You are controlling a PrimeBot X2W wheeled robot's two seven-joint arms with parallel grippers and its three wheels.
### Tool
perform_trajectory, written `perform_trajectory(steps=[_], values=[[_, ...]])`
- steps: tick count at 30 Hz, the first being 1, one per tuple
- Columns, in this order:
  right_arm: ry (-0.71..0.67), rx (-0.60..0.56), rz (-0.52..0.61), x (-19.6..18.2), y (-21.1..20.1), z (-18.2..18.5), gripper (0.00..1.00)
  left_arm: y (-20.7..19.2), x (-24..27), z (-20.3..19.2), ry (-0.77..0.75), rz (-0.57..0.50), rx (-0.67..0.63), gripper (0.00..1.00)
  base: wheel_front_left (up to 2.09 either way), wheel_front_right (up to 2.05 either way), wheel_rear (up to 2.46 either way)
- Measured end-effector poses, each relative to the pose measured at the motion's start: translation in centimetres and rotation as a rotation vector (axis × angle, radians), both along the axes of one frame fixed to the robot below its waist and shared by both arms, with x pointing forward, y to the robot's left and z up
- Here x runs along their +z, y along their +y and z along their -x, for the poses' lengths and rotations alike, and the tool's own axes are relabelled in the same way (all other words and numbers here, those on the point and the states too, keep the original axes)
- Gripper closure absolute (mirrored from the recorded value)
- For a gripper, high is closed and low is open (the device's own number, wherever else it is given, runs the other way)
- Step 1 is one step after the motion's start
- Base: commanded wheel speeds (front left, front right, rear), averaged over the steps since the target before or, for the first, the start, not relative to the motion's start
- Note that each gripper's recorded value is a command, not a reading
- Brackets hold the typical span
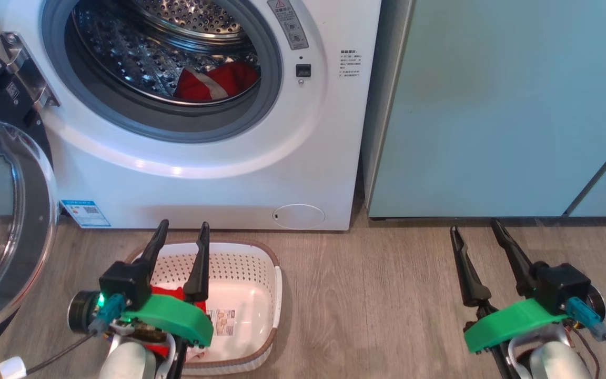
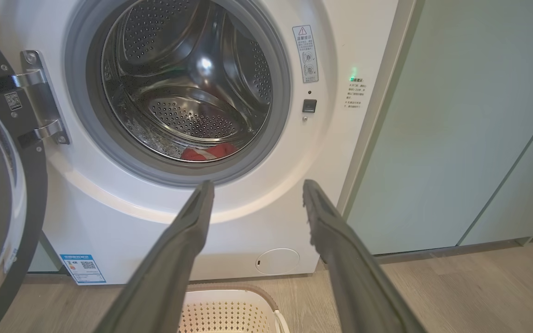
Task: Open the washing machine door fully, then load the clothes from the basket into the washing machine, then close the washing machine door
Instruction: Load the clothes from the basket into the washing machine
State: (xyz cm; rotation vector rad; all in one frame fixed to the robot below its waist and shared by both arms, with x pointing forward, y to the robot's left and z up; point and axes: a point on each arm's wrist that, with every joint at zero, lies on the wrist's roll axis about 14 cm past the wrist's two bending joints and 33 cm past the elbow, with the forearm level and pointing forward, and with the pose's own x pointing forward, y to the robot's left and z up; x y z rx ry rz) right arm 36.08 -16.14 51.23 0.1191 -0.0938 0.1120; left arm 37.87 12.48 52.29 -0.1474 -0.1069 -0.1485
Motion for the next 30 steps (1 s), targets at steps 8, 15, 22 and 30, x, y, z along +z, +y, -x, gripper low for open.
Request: perform_trajectory(steps=[8,15,22,30], values=[[0.003,-0.007,0.0,-0.1,-0.2,-0.1,0.0,0.0,-0.1,0.0,0.003,0.001,0.007,0.0,0.0,0.0,0.0],[0.007,-0.002,0.0,-0.2,-0.1,-0.2,0.0,0.1,-0.2,0.0,0.009,0.005,0.016,0.0,0.0,0.0,0.0],[0.01,-0.003,0.0,-0.3,-0.1,-0.3,0.0,0.3,-0.4,-0.1,0.015,0.011,0.024,0.0,0.0,0.0,0.0],[0.024,-0.006,0.0,-0.8,-0.2,-0.4,0.0,0.2,-1.2,-0.3,0.038,0.01,0.023,0.0,0.0,0.0,0.0]])
